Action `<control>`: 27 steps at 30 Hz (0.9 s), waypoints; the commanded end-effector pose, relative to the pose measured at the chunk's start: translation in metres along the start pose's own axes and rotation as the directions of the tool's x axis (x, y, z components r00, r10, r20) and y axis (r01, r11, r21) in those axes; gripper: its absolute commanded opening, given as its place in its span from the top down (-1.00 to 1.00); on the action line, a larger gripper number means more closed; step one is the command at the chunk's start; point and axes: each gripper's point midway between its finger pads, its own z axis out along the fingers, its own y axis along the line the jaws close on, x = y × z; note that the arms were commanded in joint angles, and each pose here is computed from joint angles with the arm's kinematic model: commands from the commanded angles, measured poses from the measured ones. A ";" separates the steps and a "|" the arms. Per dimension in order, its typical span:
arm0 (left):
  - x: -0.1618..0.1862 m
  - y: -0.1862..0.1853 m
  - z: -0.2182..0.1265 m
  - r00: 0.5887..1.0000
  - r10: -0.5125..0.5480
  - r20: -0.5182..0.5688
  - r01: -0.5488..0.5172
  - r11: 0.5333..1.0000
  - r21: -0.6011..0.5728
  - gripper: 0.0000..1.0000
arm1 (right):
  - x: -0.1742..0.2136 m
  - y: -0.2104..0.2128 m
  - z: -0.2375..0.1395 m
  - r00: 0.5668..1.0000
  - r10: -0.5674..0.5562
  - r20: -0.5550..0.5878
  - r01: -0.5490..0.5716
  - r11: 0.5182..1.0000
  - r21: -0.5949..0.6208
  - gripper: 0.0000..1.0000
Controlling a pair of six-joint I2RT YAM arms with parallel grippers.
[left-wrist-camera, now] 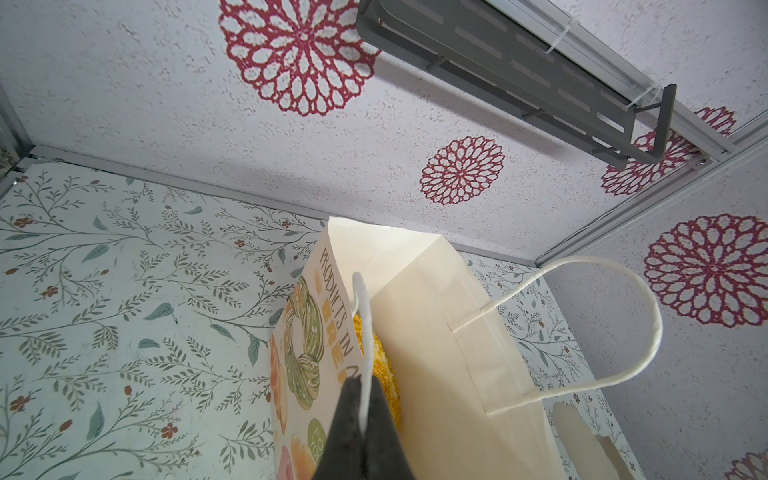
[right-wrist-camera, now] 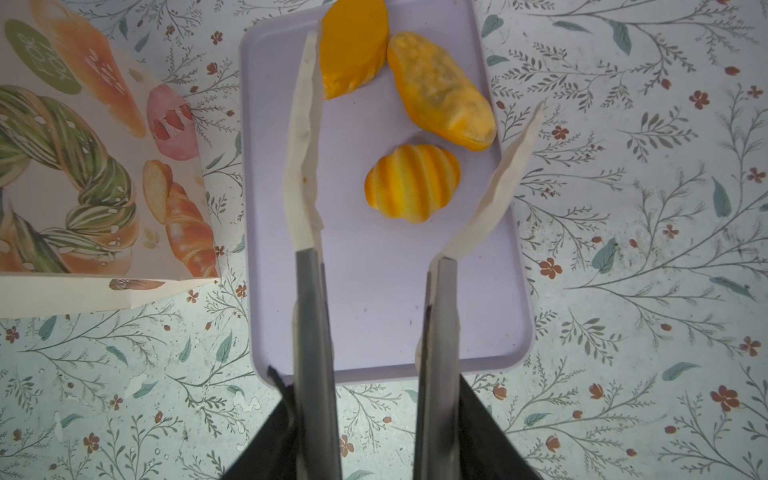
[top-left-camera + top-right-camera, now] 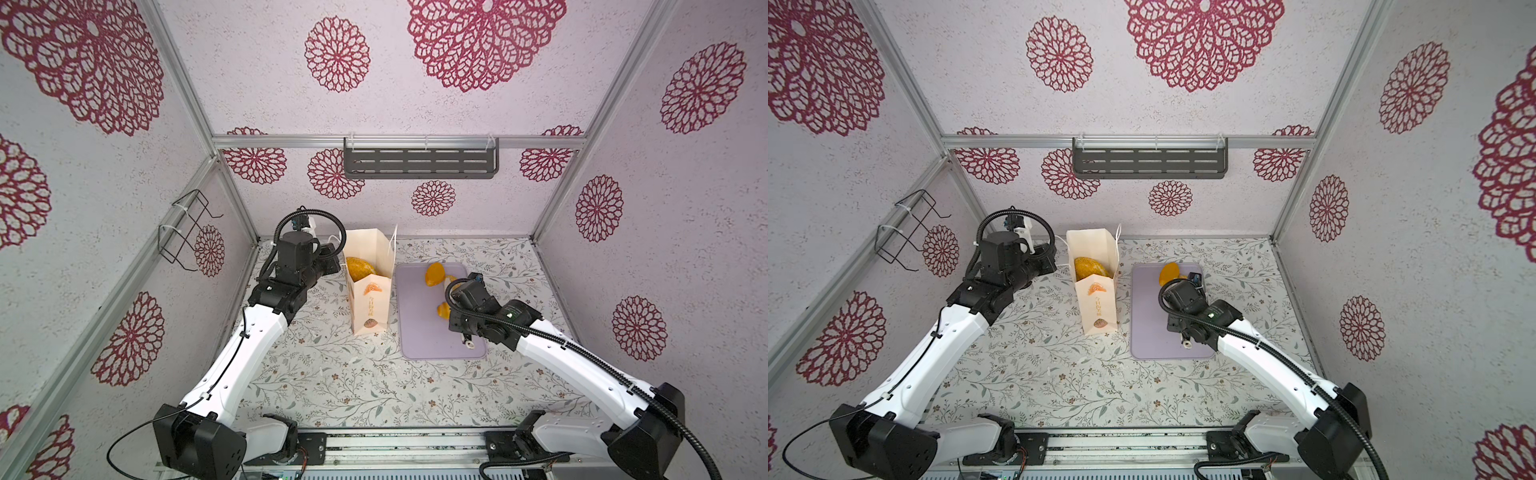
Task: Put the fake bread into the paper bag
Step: 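Lower the open tongs toward the striped yellow roll on the tray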
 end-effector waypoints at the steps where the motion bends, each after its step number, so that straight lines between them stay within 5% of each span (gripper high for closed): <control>1: -0.005 -0.008 0.000 1.000 0.008 0.014 -0.008 1.000 0.028 1.00 | -0.011 0.003 -0.006 0.998 0.062 0.014 -0.062 0.998 0.001 0.00; 27: -0.004 -0.007 0.001 1.000 0.014 0.013 -0.015 1.000 0.021 1.00 | 0.017 0.020 0.046 0.986 0.124 -0.108 -0.124 0.992 0.007 0.03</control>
